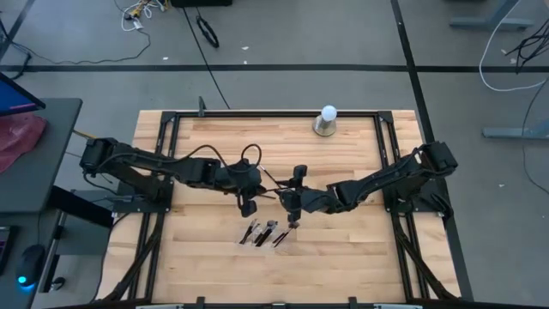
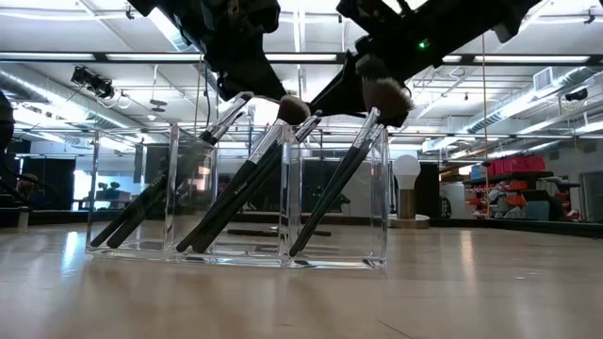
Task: Put items in baskets/containers
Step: Put the black eyeshadow brush into the transparent organizer
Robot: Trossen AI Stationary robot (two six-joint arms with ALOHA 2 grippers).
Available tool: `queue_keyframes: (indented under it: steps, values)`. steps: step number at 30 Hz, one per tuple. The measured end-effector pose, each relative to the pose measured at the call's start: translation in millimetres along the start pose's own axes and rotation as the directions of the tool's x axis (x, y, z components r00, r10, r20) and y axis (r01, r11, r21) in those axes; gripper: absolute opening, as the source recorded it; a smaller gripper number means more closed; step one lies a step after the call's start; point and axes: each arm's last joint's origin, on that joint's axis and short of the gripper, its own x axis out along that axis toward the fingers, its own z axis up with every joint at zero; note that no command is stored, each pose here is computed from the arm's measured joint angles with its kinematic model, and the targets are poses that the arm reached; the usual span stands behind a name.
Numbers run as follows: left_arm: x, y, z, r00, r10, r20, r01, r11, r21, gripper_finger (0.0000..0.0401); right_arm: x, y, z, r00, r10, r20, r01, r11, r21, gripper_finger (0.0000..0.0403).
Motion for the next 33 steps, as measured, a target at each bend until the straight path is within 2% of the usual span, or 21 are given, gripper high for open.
queue_keyframes:
  steps: [8,13,17,20,23,26,30,33]
  values:
    - [0,0,0,1.0,-0.001,0.005,0.001,1.0,-0.001,0.0018,5,-3,-4,0.996,0.084,0.005,-0.084,0.996,0.025,0.0076]
    - [0,0,1,1.0,-0.001,0.008,0.001,1.0,0.002,0.0018,5,-3,-5,0.995,0.099,0.0,-0.099,0.995,0.034,0.0027]
    - [0,0,2,1.0,0.002,0.024,-0.004,0.998,0.065,0.0023,5,-2,-6,0.994,0.106,-0.01,-0.105,0.992,0.074,0.0012]
    - [-2,-1,6,0.998,-0.003,0.065,-0.005,0.992,0.124,0.0052,5,0,-13,0.995,0.099,-0.005,-0.097,0.987,0.125,0.0012]
    - [-13,-3,19,0.994,-0.015,0.104,-0.003,0.987,0.164,0.0102,5,3,-30,0.996,0.086,0.008,-0.086,0.981,0.174,0.001]
    - [-32,-5,34,0.995,-0.012,0.101,-0.007,0.983,0.182,0.0155,-3,0,-45,0.997,0.001,0.077,-0.022,0.962,0.273,0.001]
    - [-57,-3,44,0.994,0.037,0.098,-0.055,0.979,0.197,0.0207,-27,-12,-63,0.968,-0.142,0.209,0.044,0.91,0.413,0.001]
    - [-58,-4,36,0.987,0.083,0.139,-0.117,0.958,0.262,0.0224,-50,-25,-73,0.912,-0.229,0.34,0.022,0.855,0.518,0.001]
